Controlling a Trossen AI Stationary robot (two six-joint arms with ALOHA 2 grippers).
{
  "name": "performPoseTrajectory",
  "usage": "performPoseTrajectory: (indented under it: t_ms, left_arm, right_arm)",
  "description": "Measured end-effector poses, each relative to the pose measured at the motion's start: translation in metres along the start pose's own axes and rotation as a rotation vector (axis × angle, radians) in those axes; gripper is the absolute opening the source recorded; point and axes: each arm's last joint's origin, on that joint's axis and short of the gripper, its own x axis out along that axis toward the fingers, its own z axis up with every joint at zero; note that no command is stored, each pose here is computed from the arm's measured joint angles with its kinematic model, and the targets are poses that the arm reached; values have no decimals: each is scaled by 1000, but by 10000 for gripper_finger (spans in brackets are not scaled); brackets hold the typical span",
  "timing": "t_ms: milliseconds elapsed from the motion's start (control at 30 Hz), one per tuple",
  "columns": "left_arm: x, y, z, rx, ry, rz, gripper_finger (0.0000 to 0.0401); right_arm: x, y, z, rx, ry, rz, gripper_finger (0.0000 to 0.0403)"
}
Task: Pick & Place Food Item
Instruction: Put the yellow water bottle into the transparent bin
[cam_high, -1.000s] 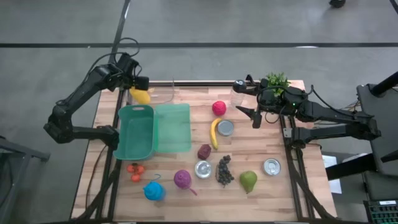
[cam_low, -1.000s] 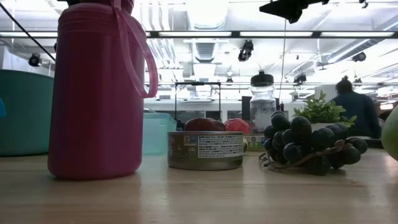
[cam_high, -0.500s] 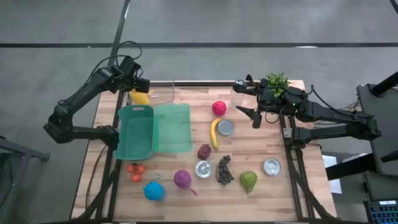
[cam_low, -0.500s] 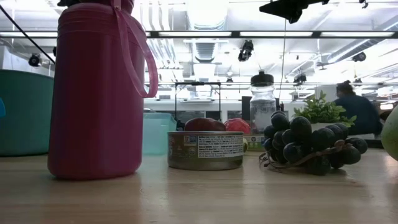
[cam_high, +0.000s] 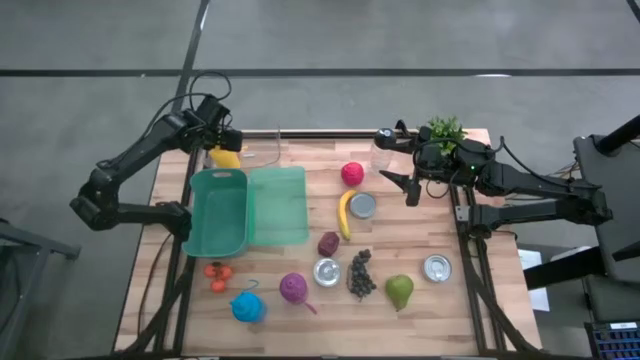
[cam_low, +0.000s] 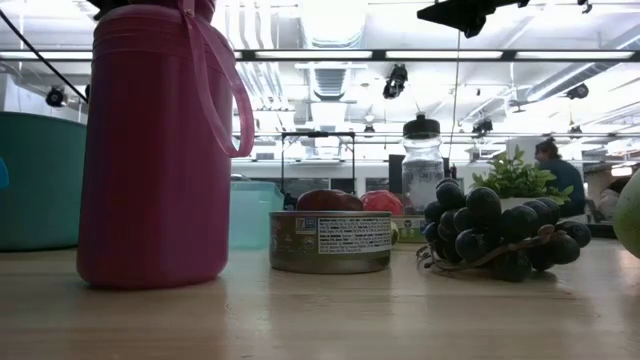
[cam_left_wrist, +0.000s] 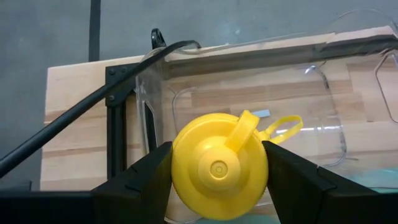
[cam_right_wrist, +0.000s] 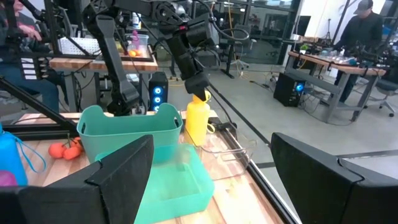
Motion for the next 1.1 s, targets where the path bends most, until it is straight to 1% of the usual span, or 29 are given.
performPoseTrajectory:
  t_ms: [300, 833, 933, 1033, 1100]
  left_arm:
    - [10, -1, -6, 0, 6, 7, 222]
    - [15, -2, -10, -10, 3, 10, 223]
    - [15, -3, -10, -13, 7, 5, 228]
    - [16, -3, -10, -15, 18, -6, 243]
    - [19, -3, -15, 0, 69, -7, 257]
  right_arm:
    - [0, 0, 0, 0, -1, 0, 323]
    - [0, 0, 0, 0, 0, 0, 323]
    - [0, 0, 0, 0, 0, 0, 323]
    - [0, 0, 0, 0, 0, 0, 323]
    - [0, 0, 0, 0, 0, 0, 323]
